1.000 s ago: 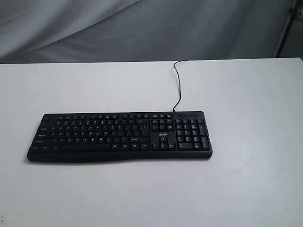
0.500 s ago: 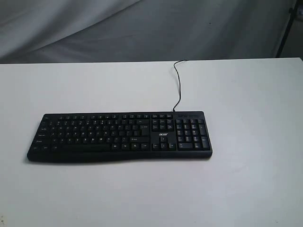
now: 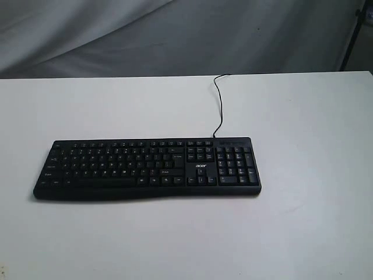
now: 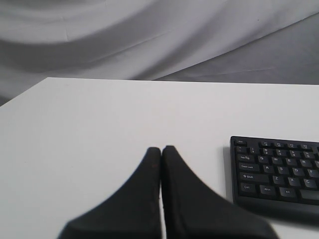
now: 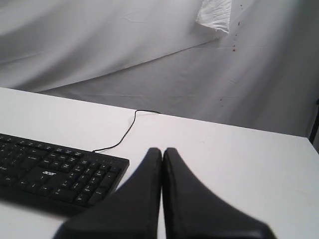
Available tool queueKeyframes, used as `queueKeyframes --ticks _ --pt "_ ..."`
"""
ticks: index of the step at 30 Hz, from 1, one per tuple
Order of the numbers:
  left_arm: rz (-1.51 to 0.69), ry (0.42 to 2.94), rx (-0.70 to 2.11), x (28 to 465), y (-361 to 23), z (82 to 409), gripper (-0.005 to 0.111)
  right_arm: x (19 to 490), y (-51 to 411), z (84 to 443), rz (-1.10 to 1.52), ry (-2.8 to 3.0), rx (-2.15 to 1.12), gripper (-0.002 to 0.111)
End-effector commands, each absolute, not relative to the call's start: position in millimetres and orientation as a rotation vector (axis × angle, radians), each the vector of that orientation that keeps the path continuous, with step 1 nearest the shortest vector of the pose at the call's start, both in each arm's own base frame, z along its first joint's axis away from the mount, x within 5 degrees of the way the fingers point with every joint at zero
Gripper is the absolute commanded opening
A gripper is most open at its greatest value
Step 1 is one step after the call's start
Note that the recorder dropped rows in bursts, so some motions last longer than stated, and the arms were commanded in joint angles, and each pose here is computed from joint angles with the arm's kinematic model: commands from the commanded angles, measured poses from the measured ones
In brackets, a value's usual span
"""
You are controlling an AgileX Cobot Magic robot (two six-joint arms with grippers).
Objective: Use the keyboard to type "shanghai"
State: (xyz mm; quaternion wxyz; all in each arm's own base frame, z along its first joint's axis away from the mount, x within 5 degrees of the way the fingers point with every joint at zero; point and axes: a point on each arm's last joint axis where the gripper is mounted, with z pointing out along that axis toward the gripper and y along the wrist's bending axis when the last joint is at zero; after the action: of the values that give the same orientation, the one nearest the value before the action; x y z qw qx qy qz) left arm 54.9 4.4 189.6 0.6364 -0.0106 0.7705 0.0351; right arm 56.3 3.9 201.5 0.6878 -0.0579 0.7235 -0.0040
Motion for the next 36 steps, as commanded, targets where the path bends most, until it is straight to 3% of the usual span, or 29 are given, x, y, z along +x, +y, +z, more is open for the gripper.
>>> queueKeyframes --ticks 1,36 --pt "0.08 1.749 -0.028 54.9 4.5 189.1 0.001 55.9 3.4 196.0 -0.016 1.667 -0.132 0.0" --pt "0.08 1.749 -0.028 54.9 4.5 189.1 0.001 53.7 2.5 183.2 -0.035 1.809 -0.153 0.0"
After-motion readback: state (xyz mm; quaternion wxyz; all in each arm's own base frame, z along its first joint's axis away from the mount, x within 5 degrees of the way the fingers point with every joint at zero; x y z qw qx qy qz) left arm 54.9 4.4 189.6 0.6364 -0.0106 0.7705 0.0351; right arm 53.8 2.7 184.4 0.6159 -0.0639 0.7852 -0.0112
